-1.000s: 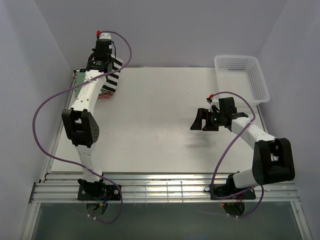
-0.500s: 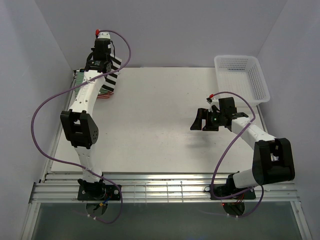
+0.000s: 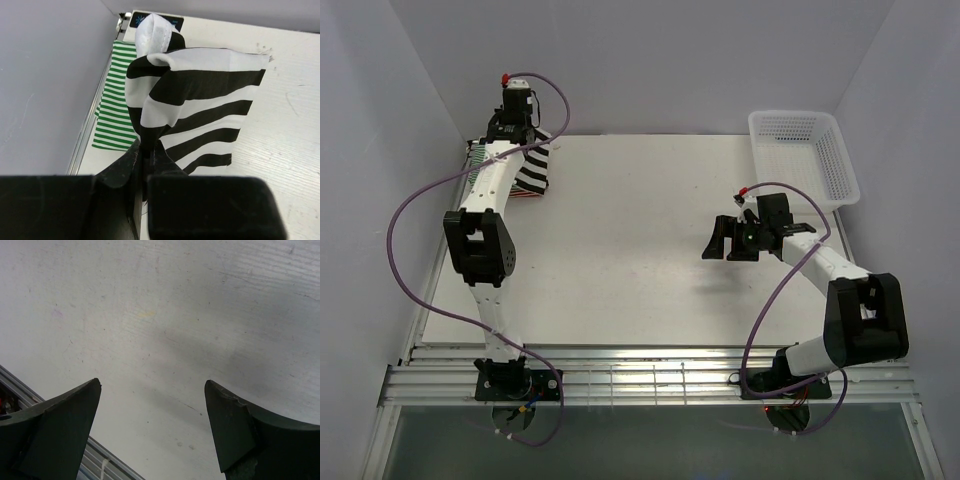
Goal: Fold and stack the tank tops
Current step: Neatly place the folded tank top to the corner
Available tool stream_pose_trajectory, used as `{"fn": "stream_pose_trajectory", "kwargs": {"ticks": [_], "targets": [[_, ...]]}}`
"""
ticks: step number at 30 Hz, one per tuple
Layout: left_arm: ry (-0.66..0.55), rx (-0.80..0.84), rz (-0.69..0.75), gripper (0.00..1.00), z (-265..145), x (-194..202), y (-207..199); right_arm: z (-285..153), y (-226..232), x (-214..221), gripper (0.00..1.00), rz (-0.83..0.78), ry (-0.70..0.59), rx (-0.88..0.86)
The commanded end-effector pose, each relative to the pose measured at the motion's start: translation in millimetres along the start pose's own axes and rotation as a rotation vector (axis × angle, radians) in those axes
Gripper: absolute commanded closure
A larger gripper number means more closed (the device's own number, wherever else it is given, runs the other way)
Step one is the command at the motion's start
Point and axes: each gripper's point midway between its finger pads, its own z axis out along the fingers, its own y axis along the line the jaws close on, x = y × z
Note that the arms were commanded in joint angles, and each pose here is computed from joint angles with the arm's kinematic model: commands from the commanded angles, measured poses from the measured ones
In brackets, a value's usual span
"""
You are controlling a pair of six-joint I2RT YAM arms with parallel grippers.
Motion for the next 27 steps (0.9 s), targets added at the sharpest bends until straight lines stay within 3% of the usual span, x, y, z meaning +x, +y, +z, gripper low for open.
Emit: {"fn": "stream_pose_trajectory", "kwargs": {"ticks": [1,9,11,18,27], "targets": [[-0.029,0.009,-0.046,1.00,7.4,-10.3,8.3,-1.7,-1.0,-12.2,0.10,-0.022,-0.014,0.014],[0.001,-0.027,-0.047,1.00,40.6,4.8,18.1,-0.3,-6.5,-11.5,0.10,-0.014,-0.001,0.039],[0.010,-0.071,-0.066,1.00,55.3,8.4,42.1,0.8,-6.9,-11.2,0.10,-0.013,0.003,0.041],[0.001,-0.090,-0.142,1.00,82.9,9.9,63.1,4.3,-10.5,-10.7,0.10,-0.001,0.020,0.054],[-0.030,-0.059,-0.172,1.00,114.6,18.7,64.4,5.1,-12.3,-20.8,0.10,-0.003,0.009,0.068]]}}
